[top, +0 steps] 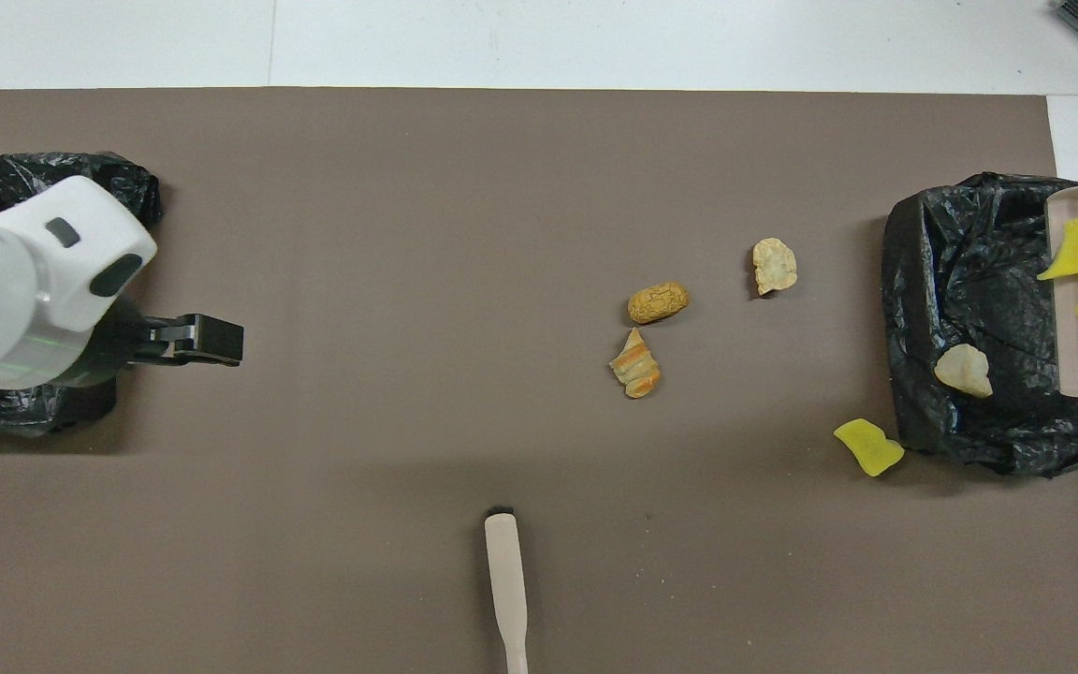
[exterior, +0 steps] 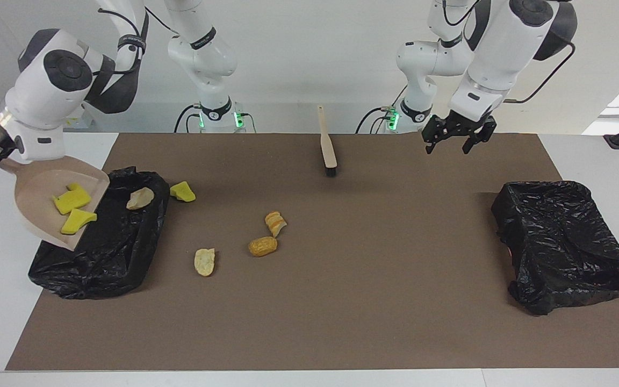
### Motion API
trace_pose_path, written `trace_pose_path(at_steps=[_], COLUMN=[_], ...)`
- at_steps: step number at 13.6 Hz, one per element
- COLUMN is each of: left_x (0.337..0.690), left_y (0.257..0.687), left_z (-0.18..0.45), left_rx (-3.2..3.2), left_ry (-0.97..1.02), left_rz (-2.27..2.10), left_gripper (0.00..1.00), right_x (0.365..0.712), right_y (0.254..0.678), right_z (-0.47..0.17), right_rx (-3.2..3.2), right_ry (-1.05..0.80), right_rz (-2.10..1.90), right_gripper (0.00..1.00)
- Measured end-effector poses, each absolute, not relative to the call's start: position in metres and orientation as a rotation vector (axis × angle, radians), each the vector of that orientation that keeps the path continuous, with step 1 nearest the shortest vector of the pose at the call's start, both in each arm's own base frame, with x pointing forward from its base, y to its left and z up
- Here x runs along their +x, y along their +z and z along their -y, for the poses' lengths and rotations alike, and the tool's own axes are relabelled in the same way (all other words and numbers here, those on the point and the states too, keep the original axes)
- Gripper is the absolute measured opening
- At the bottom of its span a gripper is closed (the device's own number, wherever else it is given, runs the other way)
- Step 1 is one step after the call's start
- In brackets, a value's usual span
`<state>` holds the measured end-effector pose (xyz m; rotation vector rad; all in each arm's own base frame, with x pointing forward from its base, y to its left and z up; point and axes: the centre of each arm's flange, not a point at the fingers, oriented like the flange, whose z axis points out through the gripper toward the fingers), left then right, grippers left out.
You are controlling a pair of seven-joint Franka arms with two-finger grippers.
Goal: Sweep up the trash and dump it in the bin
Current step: 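Tip the dustpan over the black bin with the right gripper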
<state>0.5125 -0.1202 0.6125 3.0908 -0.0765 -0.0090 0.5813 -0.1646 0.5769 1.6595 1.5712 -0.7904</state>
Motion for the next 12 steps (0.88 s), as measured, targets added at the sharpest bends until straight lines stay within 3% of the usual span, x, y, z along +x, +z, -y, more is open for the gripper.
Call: trace_pose_path(at_steps=[6, 12], left_x=[0.505, 0.514], left_y=[0.674, 0.677], left_z=[0.064, 0.058], left_rx=[3.087, 3.086], left_ry=[-0.029, -0.109], left_rz=[0.182, 0.175], left_gripper=[1.00, 1.00], right_x=[0.576, 0.585], right_y=[0.574, 0.573], right_z=[0.170, 0.163], right_rx=[1.494, 1.205], right_ry=[-0.791, -0.801], right_rz=[-1.727, -1.999], right_gripper=[0.33, 0.33])
